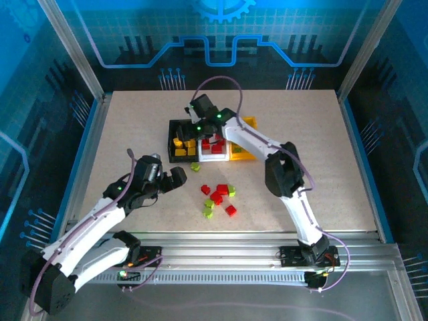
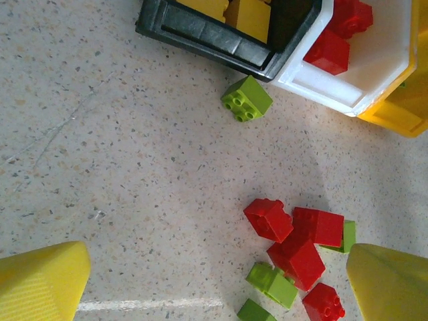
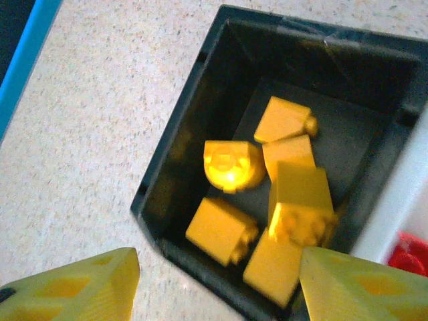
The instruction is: Sort the legos into containers by color
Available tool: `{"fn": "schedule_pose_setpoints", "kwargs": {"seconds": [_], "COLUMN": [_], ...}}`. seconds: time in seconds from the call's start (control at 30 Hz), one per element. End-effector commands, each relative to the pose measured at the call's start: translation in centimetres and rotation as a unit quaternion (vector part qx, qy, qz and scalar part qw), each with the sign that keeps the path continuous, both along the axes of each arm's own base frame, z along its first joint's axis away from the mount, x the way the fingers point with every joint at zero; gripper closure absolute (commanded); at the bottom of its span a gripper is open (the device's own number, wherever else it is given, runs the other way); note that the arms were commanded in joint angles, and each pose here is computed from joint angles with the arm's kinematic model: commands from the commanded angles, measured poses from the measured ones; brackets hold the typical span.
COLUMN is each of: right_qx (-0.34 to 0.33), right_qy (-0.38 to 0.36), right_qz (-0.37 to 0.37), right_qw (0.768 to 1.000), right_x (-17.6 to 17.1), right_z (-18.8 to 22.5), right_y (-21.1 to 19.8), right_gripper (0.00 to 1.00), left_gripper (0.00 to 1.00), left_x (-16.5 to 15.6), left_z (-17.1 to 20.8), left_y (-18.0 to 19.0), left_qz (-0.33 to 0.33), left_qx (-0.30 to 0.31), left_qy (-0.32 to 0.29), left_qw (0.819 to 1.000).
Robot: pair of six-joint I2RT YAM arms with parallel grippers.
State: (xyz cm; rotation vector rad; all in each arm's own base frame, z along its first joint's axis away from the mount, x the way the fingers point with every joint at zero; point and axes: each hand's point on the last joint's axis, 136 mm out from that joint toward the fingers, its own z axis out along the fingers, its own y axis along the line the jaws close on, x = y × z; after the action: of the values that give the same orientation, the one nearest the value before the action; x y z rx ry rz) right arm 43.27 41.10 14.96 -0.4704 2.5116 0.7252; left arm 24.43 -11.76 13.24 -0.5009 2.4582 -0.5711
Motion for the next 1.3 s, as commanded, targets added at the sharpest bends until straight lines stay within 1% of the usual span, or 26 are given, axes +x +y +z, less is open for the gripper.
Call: {"fn": "schedule_pose_setpoints", "kwargs": {"seconds": [0.0, 0.1, 0.17, 0.33, 0.47, 0.57, 0.77, 0.93, 1.07, 1.13, 1.27], "right_qx": [0.028, 0.004, -0.013, -0.075, -0.133, -0.166, -0.221, -0.278, -0.295, -0.303, -0.304], "right_qy": [-0.038, -0.025, -0.012, 0.029, 0.072, 0.086, 0.093, 0.097, 0.099, 0.099, 0.099], "right_qz": [-0.007, -0.020, -0.023, -0.012, 0.010, 0.034, 0.068, 0.067, 0.073, 0.079, 0.077], "right_qw": [0.999, 0.999, 1.000, 0.997, 0.988, 0.982, 0.968, 0.953, 0.948, 0.945, 0.944], "right_x": [-2.0, -5.0, -7.3, -14.1, -19.3, -21.8, -23.5, -24.1, -25.0, -25.6, -25.8], "right_z": [5.4, 4.6, 3.3, -1.4, -5.9, -8.4, -11.5, -13.1, -13.3, -13.4, -13.8], "right_y": [-2.2, -5.3, -7.5, -12.4, -14.6, -14.6, -13.5, -14.7, -15.4, -15.5, -15.5], "right_gripper": [0.34, 0.34, 0.33, 0.30, 0.29, 0.28, 0.28, 0.32, 0.36, 0.41, 0.60], "left_gripper": [0.01, 0.01, 0.01, 0.01, 0.01, 0.01, 0.01, 0.01, 0.01, 0.01, 0.01], "left_x": [0.3, 0.5, 0.6, 0.9, 1.0, 1.0, 0.9, 0.6, 0.6, 0.7, 0.8], "left_z": [-0.2, -0.4, -0.5, -0.6, -1.3, -1.8, -2.5, -2.9, -3.0, -3.0, -3.0], "left_y": [-0.8, -1.2, -1.2, -1.3, -1.3, -1.2, -1.3, -1.1, -1.1, -1.0, -1.1], "left_qz": [-0.016, -0.020, -0.019, -0.017, -0.014, -0.009, -0.009, -0.008, -0.007, -0.007, -0.007], "left_qx": [-0.012, -0.014, -0.015, -0.019, -0.019, -0.019, -0.018, -0.016, -0.014, -0.014, -0.014], "left_qy": [0.007, 0.011, 0.012, 0.012, 0.020, 0.028, 0.041, 0.047, 0.047, 0.047, 0.047], "left_qw": [1.000, 1.000, 1.000, 1.000, 1.000, 0.999, 0.999, 0.999, 0.999, 0.999, 0.999]}}
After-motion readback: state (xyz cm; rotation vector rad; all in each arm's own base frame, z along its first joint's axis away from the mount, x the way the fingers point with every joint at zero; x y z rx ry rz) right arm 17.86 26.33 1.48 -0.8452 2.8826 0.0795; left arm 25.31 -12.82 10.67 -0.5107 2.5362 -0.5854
